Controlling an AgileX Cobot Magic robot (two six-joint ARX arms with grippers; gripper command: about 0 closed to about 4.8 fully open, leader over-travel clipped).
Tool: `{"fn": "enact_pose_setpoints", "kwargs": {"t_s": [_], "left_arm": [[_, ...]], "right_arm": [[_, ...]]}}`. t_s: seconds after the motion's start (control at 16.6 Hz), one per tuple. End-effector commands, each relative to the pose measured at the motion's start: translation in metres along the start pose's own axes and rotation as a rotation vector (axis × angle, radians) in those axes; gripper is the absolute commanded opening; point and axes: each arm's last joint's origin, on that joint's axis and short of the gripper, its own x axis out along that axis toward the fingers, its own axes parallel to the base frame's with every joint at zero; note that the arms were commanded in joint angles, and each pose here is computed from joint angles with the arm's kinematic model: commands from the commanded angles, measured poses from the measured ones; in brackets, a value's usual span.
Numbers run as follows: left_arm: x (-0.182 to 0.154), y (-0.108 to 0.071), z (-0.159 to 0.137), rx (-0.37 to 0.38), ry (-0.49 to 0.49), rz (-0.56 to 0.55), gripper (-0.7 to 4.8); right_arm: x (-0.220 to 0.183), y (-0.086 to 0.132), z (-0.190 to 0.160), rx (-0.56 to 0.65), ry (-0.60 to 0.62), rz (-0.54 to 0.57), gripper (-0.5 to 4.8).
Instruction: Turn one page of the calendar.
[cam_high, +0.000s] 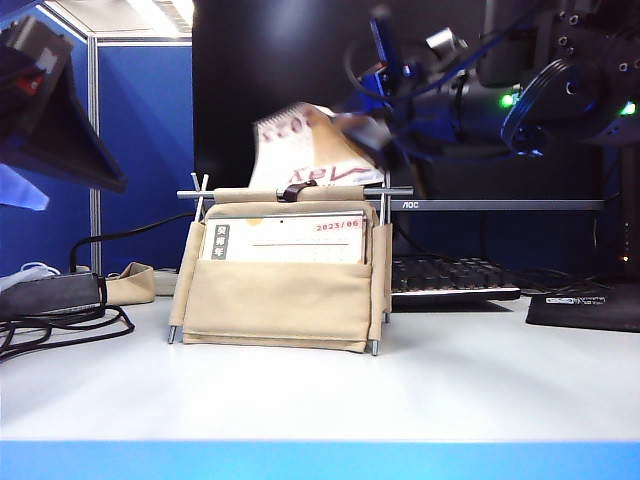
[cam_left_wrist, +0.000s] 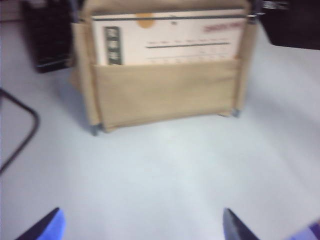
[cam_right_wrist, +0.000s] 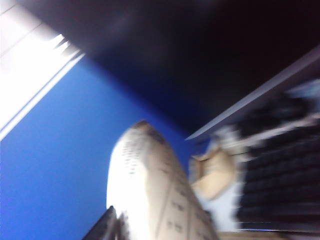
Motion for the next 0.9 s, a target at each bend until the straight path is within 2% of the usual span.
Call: {"fn": "enact_pose_setpoints", "kwargs": {"t_s": [0.06,0.18,0.3,0.6,0.66,0.84,0.9], "left_arm": [[0.000,-0.001,0.001,-0.004,-0.004,-0.043,4.13],[0.000,-0.002,0.001,-0.004,0.003,-0.046,4.13],[0.000,-0.001,0.000,-0.003,0.006,-0.046,4.13],[0.000,-0.002,0.001,-0.018,0.006,-0.048,4.13],[0.000,-0.002,0.000,-0.018,0.006,-0.048,4.13],[0.000,-0.001,0.001,-0.019,0.002,-0.041,3.96],[-0.001,-0.001,0.002,-0.020,-0.010,-0.043,3.42]], "right_arm": [[0.000,-0.002,0.000,-0.017,-0.030,-0.055,1.59],[-0.001,-0.003,0.006,-0.055,-0.057,-0.046,1.60],[-0.003,-0.006,0.014,-0.069,-0.085,-0.044,2.52],[-0.010,-0.011,0.036,-0.059,-0.145,-0.006,2.57],[-0.012,-0.013,0.039,-0.053,-0.132,0.005,2.56],[-0.018,-0.018,0.050,-0.081,-0.050,0.069,1.97],[-0.020,-0.013,0.053,-0.133,0.000,0.133,1.49]]}}
